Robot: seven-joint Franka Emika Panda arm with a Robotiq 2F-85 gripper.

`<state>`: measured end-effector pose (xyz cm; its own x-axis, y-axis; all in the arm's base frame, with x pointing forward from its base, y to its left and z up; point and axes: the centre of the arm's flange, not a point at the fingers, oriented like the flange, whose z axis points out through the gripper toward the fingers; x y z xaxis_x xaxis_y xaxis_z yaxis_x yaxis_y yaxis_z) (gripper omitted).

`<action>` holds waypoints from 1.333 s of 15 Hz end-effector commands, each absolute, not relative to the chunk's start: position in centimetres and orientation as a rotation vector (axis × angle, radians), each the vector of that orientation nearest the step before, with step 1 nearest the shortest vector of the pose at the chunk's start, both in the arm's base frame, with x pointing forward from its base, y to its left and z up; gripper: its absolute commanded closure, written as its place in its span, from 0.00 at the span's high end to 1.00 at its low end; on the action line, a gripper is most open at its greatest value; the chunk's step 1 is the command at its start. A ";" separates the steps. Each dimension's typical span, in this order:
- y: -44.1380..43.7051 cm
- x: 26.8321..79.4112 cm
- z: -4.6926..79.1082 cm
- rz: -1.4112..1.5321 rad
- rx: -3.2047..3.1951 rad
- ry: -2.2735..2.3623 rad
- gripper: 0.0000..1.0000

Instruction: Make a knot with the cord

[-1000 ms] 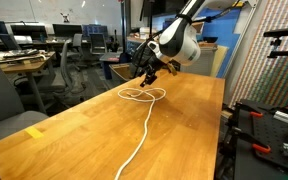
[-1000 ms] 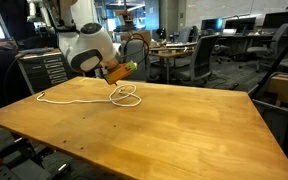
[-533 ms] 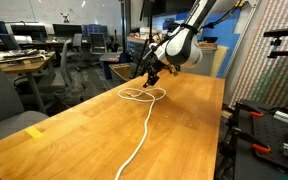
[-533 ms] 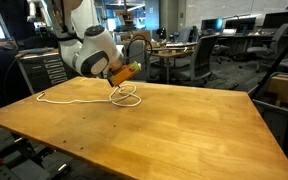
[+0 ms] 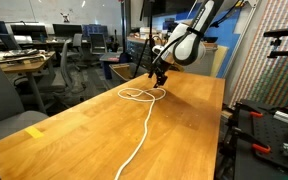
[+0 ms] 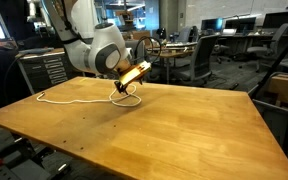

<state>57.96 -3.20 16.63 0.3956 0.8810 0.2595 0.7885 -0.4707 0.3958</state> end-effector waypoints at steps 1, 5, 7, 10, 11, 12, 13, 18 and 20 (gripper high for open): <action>-5.7 58.3 22.0 0.355 2.427 1.545 1.00; -5.7 57.6 24.4 0.018 2.512 1.630 1.00; -4.7 57.1 24.0 -0.153 2.558 1.658 1.00; -2.9 56.6 22.4 -0.431 2.588 1.613 1.00; -2.4 56.6 22.2 -0.507 2.601 1.581 1.00; -1.7 56.9 22.1 -0.588 2.624 1.564 1.00; -1.0 57.1 22.0 -0.669 2.655 1.543 1.00; 0.9 56.1 21.1 -0.611 2.738 1.424 1.00; 1.5 55.9 19.7 -0.600 2.700 1.355 1.00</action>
<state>56.17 1.14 20.42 0.5211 0.7822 -0.3415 0.7798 -0.5990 -0.1820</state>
